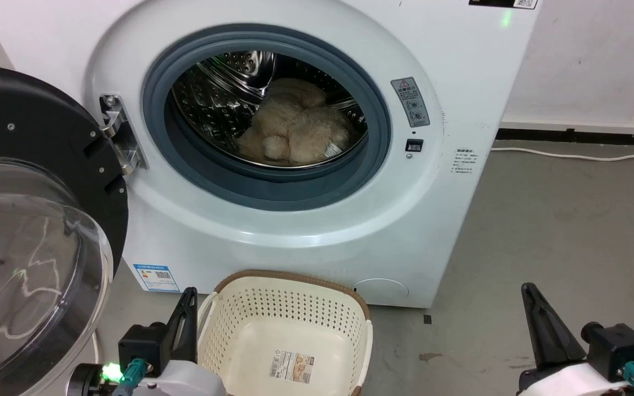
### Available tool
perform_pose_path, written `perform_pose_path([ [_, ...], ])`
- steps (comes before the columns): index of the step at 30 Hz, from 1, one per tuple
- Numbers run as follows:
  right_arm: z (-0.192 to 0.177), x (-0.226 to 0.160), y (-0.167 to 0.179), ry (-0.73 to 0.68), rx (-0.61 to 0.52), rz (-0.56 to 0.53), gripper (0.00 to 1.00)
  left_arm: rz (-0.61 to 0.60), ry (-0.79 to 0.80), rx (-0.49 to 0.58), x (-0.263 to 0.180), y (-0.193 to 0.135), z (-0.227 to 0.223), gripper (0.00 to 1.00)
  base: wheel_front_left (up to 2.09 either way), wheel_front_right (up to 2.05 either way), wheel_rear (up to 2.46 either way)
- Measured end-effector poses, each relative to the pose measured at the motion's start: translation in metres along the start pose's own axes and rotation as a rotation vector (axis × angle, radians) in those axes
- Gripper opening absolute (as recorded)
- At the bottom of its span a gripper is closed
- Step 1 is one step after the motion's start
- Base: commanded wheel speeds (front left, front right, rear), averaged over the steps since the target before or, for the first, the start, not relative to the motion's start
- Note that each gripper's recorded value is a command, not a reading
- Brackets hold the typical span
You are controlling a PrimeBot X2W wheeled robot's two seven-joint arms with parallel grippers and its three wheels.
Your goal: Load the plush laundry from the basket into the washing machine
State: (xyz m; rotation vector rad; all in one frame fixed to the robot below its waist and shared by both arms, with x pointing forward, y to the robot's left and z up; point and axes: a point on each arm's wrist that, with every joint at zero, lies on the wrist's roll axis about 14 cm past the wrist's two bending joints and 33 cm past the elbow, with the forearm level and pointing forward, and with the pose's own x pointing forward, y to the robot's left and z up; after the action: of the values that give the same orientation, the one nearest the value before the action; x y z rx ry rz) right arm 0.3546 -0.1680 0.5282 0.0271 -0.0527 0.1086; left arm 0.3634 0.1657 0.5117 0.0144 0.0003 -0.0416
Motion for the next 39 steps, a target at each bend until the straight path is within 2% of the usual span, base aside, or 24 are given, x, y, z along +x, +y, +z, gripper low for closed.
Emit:
perform_pose_path([
  [39,-0.007,0.012,0.005,0.07,-0.064,0.019,0.0,0.035,0.019,0.027,0.005,0.011,0.009,0.0,0.0,0.0,0.0],
])
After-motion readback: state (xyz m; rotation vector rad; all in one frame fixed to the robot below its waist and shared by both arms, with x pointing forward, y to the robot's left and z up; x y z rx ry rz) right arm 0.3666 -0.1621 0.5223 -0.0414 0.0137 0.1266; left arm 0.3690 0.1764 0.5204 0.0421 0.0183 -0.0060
